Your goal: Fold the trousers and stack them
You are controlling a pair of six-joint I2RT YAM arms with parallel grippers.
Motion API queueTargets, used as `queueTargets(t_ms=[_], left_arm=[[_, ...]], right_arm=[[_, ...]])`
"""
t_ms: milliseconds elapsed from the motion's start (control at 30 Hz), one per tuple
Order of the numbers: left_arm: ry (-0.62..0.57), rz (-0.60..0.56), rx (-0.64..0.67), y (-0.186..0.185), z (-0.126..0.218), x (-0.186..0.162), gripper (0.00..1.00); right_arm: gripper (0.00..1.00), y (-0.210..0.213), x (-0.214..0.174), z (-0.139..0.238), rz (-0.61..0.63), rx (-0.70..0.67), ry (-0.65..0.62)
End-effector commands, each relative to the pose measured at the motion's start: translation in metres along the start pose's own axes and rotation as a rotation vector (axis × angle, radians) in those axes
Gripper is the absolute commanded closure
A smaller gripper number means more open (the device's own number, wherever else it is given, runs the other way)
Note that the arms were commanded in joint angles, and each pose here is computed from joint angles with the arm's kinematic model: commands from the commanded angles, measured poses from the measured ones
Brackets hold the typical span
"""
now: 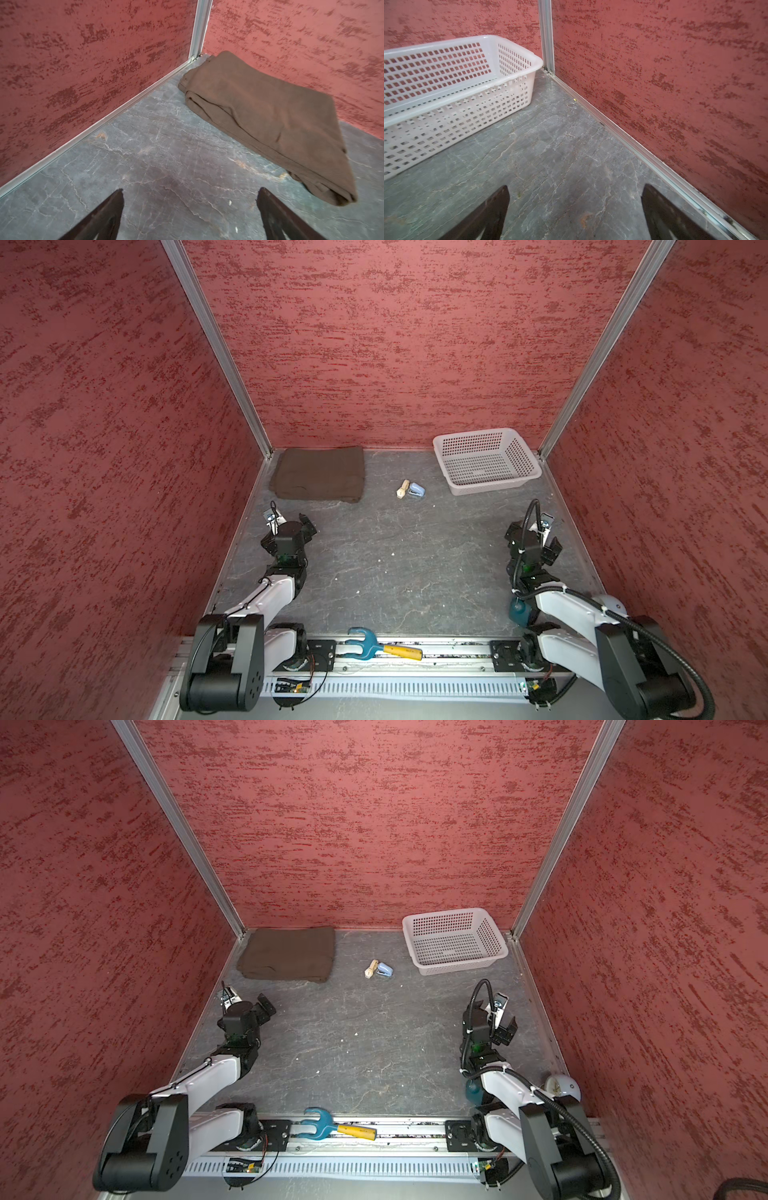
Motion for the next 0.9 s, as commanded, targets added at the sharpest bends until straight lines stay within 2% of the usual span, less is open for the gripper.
queueTargets(t_ms=[0,133,267,300,433,500,600,633,667,700,767,867], left_arm=[[-0.104,-0.012,0.015,-0.006,-0.004,0.013,0.01],[-0.134,-0.094,-0.038,-0.019,-0.014,0.017,0.01],[-0.177,-0.178,-0.1,-0.033,-0.03,0.013,0.01],[-0.11,-0.202,-0.105,-0.04,-0.032,0.012,0.01],[-0.118,-0.262,-0.189,-0.053,-0.039,0.013,0.01],[-0.105,-0.265,-0.208,-0.053,-0.039,0.013,0.01],[-0.135,-0.225,-0.34,-0.043,-0.034,0.008,0.01],[-0.13,-0.201,-0.352,-0.034,-0.034,-0.005,0.01],[-0.204,-0.18,-0.377,-0.028,-0.031,-0.007,0.01],[-0.192,-0.161,-0.383,-0.024,-0.026,-0.007,0.01],[-0.213,-0.153,-0.387,-0.023,-0.027,-0.007,0.0],[-0.157,-0.177,-0.401,-0.031,-0.036,-0.001,0.01]], right_arm=[[0.01,0.001,0.013,-0.007,-0.04,-0.052,-0.035],[0.01,-0.003,0.018,-0.014,-0.096,-0.001,-0.074],[0.01,-0.005,0.021,-0.021,-0.144,-0.006,-0.104],[0.01,-0.003,0.022,-0.024,-0.151,-0.004,-0.11],[0.01,0.005,0.025,-0.035,-0.173,0.003,-0.146],[0.01,0.013,0.027,-0.043,-0.151,0.011,-0.15],[0.01,0.022,0.022,-0.056,-0.116,0.019,-0.161],[0.01,0.026,0.021,-0.06,-0.095,0.06,-0.099],[0.01,0.029,0.021,-0.062,-0.068,0.123,-0.107],[0.01,0.033,0.019,-0.062,-0.04,0.184,-0.084],[0.01,0.039,0.013,-0.053,0.025,0.386,-0.096],[0.01,0.02,0.0,-0.033,-0.019,0.451,-0.158]])
Point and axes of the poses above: each gripper's point midway between its finger pads, its own z axis back along the fingers, its own y axis along the line the jaws close on, x = y × z, the point moved 10 cm from there along z, back along the fingers, and after that the axes turned 8 degrees about -z, right-handed, at the moved point
